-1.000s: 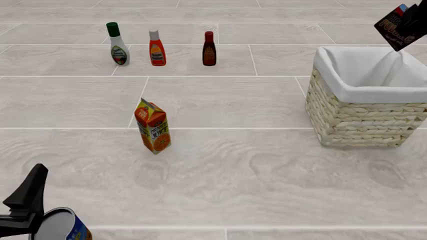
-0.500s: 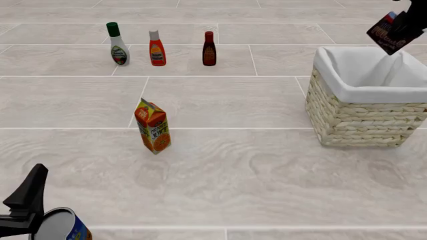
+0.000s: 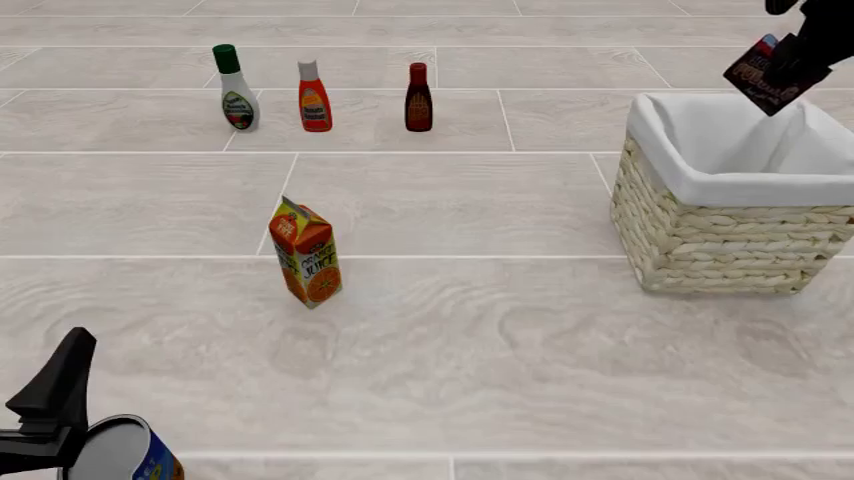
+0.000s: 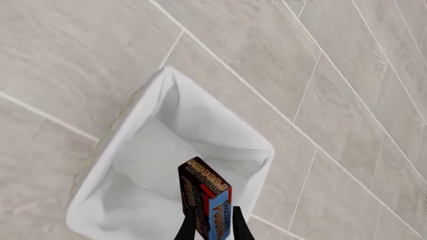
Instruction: Pick the chocolate pudding and place it in the basket.
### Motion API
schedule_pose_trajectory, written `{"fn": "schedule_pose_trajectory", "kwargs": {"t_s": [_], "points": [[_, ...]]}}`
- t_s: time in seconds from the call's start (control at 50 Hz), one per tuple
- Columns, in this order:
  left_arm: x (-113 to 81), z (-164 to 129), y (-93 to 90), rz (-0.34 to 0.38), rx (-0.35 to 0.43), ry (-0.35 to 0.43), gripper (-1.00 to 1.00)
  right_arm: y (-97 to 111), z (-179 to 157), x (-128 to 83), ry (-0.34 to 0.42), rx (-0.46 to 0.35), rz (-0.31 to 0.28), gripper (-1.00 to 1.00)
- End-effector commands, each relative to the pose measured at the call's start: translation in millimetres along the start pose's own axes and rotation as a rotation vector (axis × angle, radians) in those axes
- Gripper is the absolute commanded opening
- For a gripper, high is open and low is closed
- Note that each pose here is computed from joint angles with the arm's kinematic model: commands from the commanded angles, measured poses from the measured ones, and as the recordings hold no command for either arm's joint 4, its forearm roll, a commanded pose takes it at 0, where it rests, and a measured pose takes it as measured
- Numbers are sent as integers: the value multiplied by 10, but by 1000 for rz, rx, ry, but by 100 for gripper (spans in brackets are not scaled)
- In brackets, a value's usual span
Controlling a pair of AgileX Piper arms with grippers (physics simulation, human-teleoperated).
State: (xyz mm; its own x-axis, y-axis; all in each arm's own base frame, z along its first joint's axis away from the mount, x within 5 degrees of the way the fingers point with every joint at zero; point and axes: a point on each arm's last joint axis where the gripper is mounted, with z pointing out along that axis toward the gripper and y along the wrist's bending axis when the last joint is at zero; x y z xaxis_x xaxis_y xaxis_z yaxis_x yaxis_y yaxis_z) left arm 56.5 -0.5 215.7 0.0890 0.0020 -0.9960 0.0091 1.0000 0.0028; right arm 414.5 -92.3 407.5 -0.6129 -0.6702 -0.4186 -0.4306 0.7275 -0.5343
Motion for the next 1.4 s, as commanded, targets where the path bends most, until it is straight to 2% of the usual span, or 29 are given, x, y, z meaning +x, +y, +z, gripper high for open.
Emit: {"fn": "schedule_pose_trajectory", "kwargs": {"t_s": [0.02,0.46,0.8,1.4], "points": [[6,-2,0,0,0,-1,100,-22,126,-50,0,-6,2,-100],[5,-2,0,0,0,-1,100,22,470,-119,16,-45,-7,-100],[6,-2,0,0,0,-1,100,83,697,16,56,-80,-15,-100],[6,-2,0,0,0,-1,100,176,992,68,79,-113,-10,-100]]}}
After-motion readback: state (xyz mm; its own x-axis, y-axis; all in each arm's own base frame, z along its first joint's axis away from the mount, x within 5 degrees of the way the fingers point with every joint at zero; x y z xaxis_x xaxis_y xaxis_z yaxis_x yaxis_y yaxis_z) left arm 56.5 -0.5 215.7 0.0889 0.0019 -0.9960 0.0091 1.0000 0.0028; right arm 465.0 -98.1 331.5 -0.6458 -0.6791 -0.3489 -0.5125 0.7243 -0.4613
